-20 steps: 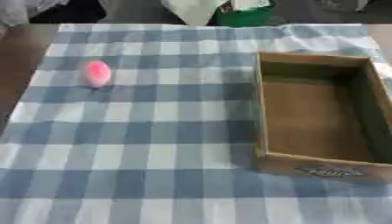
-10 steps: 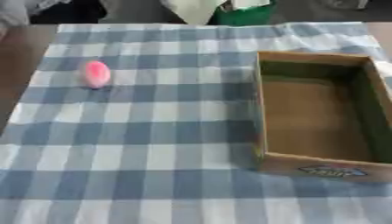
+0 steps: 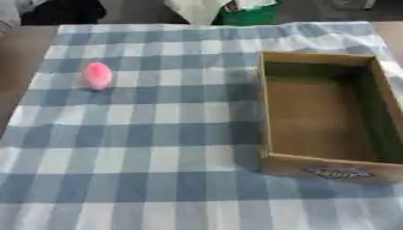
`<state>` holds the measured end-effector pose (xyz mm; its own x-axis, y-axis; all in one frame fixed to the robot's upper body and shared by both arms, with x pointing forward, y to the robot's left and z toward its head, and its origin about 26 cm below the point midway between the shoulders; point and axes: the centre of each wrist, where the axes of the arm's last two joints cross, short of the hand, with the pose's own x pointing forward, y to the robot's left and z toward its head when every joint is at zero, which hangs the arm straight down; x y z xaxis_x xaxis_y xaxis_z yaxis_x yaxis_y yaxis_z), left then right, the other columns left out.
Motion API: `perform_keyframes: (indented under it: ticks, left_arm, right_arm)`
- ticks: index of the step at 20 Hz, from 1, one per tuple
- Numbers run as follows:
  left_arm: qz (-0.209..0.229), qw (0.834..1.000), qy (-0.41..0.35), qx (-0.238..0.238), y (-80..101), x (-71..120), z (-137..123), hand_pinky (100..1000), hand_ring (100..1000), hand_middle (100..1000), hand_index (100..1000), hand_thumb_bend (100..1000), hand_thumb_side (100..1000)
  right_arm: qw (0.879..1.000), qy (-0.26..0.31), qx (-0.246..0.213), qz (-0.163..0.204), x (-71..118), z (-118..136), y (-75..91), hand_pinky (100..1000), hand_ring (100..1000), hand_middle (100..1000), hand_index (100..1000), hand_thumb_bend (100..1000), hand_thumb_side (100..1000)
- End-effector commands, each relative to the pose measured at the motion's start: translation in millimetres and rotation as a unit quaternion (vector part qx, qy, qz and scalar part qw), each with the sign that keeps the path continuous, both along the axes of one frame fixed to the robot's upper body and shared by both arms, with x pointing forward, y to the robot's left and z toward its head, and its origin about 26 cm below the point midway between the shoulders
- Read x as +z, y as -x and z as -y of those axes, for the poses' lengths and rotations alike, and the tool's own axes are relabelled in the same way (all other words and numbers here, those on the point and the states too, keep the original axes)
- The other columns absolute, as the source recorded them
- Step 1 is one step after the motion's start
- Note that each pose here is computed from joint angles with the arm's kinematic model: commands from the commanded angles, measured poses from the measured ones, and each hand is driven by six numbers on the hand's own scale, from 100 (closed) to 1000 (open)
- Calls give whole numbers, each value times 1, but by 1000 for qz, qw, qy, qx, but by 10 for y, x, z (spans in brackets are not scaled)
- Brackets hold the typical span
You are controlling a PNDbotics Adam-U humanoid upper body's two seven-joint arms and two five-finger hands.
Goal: Pick up objects on the table and place them in the box.
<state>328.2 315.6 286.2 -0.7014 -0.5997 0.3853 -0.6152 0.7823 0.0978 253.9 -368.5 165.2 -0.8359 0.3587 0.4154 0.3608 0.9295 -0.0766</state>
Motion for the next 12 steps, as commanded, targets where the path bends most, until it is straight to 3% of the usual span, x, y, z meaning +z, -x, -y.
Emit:
perform_keyframes:
  ticks: [1, 2, 4, 7, 8, 9, 10, 12]
  left_arm:
    - [-28, 996, -76, 30, -92, 192, -21, 424, 554, 623, 811, 199, 950]
    - [-38, 994, -96, 38, -133, 238, -14, 429, 569, 637, 827, 297, 938]
    - [-64, 987, -134, 58, -212, 303, -14, 442, 599, 666, 850, 347, 917]
    - [-123, 969, -192, 98, -327, 256, -81, 454, 617, 682, 870, 398, 898]
    - [-143, 962, -205, 107, -376, 218, -78, 460, 630, 690, 865, 518, 925]
    - [-161, 956, -216, 112, -429, 177, -56, 465, 645, 698, 867, 730, 937]
    - [-179, 951, -225, 116, -485, 133, -24, 464, 650, 699, 873, 864, 931]
    - [-213, 938, -244, 123, -595, 44, 55, 465, 656, 702, 887, 1000, 922]
  right_arm:
    - [1000, 20, 8, 7, 98, 15, 10, 773, 809, 766, 921, 100, 1000]
    - [1000, 20, 9, 7, 101, 12, 7, 773, 809, 766, 921, 100, 1000]
    - [1000, 22, 13, 7, 113, 4, -2, 774, 809, 766, 922, 100, 1000]
    - [999, 25, 21, 8, 135, -20, -23, 774, 809, 765, 922, 100, 1000]
    - [999, 26, 24, 8, 140, -25, -27, 774, 809, 765, 922, 100, 1000]
    - [999, 26, 26, 8, 144, -29, -30, 775, 809, 765, 922, 100, 1000]
    - [999, 27, 28, 7, 147, -33, -33, 775, 809, 765, 922, 100, 1000]
    - [999, 28, 31, 6, 150, -36, -36, 775, 809, 765, 922, 100, 1000]
